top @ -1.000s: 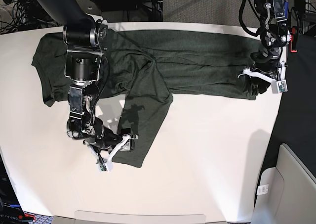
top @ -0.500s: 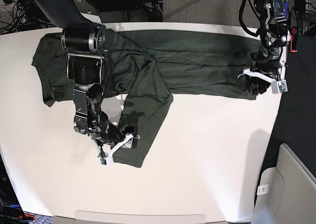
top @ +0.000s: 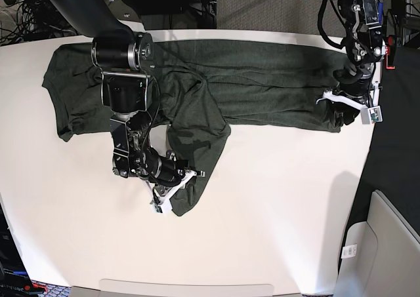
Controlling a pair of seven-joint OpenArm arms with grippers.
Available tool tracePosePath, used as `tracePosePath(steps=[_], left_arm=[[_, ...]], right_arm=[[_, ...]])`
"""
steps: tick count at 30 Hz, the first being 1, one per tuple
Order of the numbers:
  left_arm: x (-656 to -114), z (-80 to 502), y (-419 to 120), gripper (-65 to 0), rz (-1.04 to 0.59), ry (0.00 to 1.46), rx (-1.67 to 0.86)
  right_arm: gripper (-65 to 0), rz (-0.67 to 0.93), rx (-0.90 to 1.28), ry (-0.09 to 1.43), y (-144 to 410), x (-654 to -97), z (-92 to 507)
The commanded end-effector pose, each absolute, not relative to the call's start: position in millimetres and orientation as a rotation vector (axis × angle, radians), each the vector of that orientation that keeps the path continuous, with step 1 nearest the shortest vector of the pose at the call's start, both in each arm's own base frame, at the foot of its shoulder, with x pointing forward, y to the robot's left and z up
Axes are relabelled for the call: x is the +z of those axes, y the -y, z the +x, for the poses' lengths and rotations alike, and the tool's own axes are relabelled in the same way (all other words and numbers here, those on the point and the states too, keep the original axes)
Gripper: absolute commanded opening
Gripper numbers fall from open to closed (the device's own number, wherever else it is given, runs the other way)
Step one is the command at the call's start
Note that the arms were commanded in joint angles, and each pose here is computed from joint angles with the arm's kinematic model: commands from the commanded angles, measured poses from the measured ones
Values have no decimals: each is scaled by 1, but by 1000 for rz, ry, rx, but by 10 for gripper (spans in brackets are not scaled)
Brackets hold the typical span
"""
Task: Fold the T-shirt properly
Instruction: 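Lay the sleeve along the folded body with the right gripper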
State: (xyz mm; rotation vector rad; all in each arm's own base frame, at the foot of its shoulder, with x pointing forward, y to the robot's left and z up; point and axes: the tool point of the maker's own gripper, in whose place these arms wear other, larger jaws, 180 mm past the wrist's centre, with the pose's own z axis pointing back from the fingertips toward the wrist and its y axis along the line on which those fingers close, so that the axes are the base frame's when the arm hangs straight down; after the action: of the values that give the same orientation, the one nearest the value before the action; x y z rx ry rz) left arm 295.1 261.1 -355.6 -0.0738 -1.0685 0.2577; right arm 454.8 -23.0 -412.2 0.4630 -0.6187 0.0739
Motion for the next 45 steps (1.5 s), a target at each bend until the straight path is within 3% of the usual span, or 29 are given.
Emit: tracePosePath(steps=[1,4,11,16,25,40,42,45], left_arm=[[-340,302,-266,-447,-64,1125,249],[-339,302,-266,-447,-63,1127,250],[-339,302,-266,-447,-63,1129,250],[-339,303,-266,-447,-63,1130,250],[-338,302,-267,-447,-62,1131,252],[-341,288,-288,-447,-14,1121,291],[-341,288,-288,-447,-14,1121,291],[-341,288,-288,-447,-14,1121,291]], right_arm=[[-606,438,95,542,24,-422,441],[-648,486,93,608,22,-408,441],[-643,641,327,594,-14,-382,406],[-643,627,535,599,-33,-361,383],[-643,914,901,687,-145,-286,314],[-639,965,1019,602,-174,-296,278],[-611,968,1014,593,-174,-298,277],[-513,987,1005,615,-177,-294,278]])
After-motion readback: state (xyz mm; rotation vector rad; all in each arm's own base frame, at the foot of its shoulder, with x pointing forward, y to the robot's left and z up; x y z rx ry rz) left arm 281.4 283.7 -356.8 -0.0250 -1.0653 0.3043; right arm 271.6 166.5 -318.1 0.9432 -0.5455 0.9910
